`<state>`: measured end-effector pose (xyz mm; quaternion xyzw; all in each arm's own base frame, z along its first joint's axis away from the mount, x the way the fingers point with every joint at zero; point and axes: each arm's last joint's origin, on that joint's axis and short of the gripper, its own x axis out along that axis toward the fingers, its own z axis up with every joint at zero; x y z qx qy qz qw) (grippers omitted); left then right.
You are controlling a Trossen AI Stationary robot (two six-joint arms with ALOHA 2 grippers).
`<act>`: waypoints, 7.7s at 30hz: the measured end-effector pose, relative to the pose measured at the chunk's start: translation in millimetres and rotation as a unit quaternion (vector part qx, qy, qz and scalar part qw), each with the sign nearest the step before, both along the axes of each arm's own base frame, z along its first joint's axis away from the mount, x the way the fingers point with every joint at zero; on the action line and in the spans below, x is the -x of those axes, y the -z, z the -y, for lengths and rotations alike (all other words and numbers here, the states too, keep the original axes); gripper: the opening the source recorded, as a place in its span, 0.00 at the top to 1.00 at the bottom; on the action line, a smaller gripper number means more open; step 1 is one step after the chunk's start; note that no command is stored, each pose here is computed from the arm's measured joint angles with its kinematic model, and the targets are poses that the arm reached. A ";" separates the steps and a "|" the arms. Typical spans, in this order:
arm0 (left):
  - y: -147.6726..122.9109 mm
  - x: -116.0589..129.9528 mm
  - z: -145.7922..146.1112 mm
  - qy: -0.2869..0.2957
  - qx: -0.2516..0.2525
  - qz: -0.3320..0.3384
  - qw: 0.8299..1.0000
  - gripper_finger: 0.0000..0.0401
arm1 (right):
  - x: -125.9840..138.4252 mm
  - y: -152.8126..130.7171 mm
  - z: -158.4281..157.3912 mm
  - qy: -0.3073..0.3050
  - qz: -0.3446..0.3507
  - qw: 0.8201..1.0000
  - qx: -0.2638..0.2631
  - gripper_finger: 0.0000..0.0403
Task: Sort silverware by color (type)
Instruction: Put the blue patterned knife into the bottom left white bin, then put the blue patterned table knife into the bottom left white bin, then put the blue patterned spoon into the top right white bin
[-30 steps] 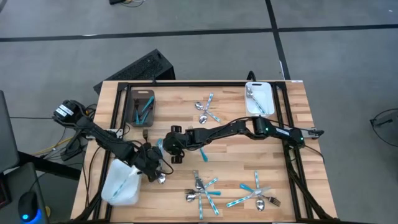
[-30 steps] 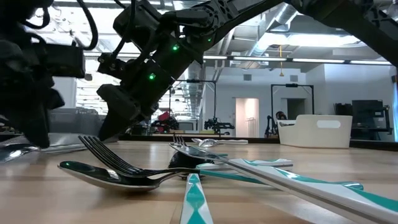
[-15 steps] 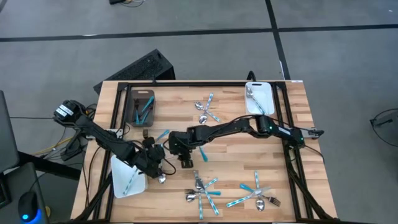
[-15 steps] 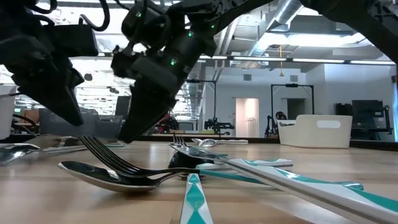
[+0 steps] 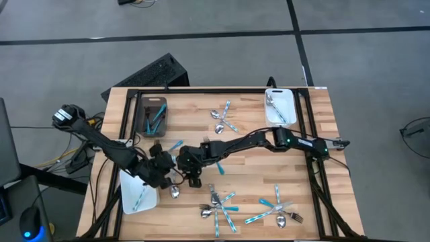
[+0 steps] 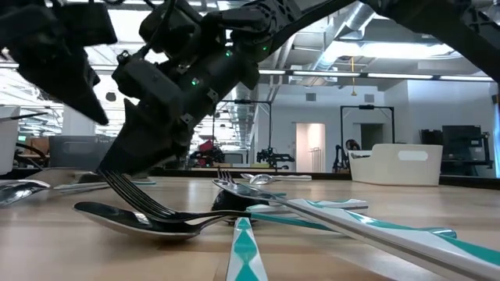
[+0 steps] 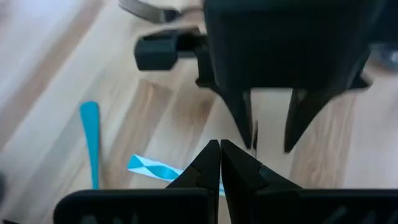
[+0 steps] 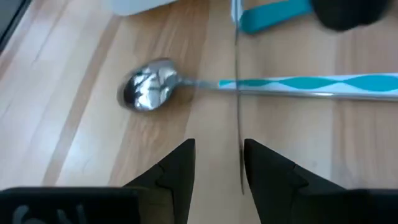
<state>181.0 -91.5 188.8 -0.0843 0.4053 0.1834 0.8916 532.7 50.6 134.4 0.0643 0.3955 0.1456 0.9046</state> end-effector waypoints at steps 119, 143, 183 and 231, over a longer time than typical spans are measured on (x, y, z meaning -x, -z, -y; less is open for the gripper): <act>-65.7 48.2 22.4 -0.122 0.025 0.034 0.992 0.97 | 92.6 -145.2 -11.1 0.235 -0.084 0.926 0.284 0.73; 11.8 109.1 97.2 -0.116 0.127 0.077 0.982 0.90 | 94.7 -143.3 3.4 0.251 -0.107 0.918 0.289 0.73; -2.7 -15.8 73.8 0.102 -0.025 0.043 0.994 0.60 | 235.4 -116.5 10.0 0.370 -0.161 0.901 0.157 0.73; -23.9 -22.1 1.5 0.067 -0.088 0.003 0.994 0.60 | 254.0 -85.5 3.6 0.357 -0.103 0.919 0.130 0.73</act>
